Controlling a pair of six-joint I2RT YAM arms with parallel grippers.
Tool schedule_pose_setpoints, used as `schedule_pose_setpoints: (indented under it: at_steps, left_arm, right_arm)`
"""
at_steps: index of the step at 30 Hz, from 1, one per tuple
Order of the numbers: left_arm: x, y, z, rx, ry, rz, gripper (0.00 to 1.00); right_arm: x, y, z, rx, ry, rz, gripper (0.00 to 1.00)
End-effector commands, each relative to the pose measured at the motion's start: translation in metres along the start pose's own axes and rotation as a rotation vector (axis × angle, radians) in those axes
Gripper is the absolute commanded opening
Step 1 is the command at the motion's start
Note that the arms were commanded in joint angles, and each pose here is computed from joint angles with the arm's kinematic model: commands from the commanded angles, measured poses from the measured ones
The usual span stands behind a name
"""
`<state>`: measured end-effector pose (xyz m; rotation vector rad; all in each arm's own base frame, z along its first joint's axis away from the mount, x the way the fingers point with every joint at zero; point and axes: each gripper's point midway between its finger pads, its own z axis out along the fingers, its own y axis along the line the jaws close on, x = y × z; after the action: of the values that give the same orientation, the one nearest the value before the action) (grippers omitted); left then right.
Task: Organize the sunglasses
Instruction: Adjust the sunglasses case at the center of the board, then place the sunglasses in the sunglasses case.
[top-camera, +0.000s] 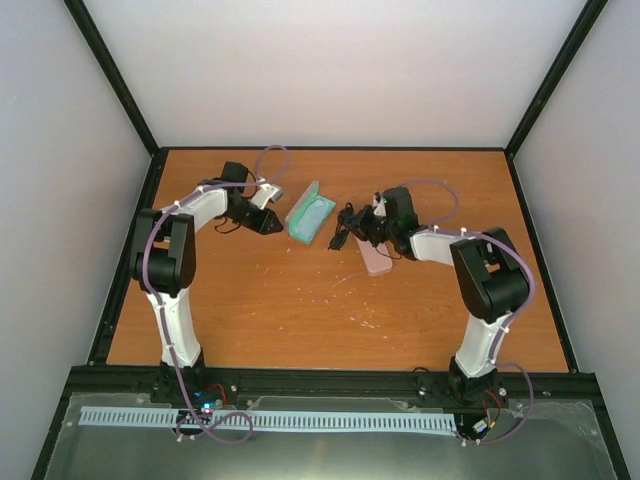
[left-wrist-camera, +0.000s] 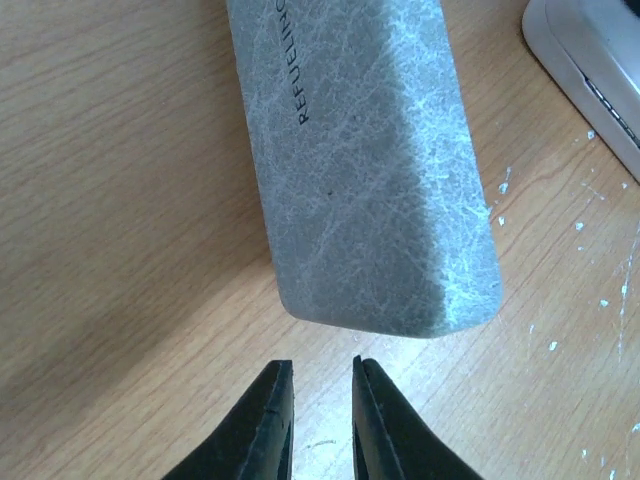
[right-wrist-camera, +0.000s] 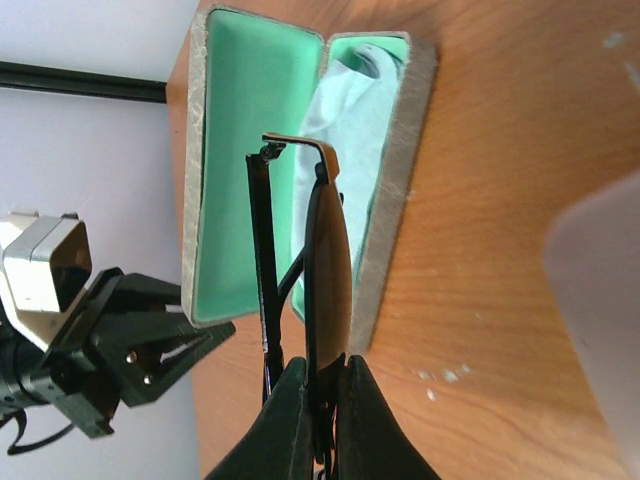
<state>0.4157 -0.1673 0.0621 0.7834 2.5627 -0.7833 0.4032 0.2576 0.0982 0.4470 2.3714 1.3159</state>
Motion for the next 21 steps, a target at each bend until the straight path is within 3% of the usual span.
schedule_pose_setpoints:
  at_steps: [1,21]
  left_arm:
    - [-0.014,-0.007,-0.008,-0.001,-0.072,0.019,0.2]
    - [-0.017,-0.02,0.005,0.084,-0.1,-0.035,0.2]
  right_arm:
    - [-0.01,0.03,0.023,-0.109,0.016,-0.05,0.03]
    - [-0.037,0.034,0.102,-0.123,0.069,-0.059,0.03]
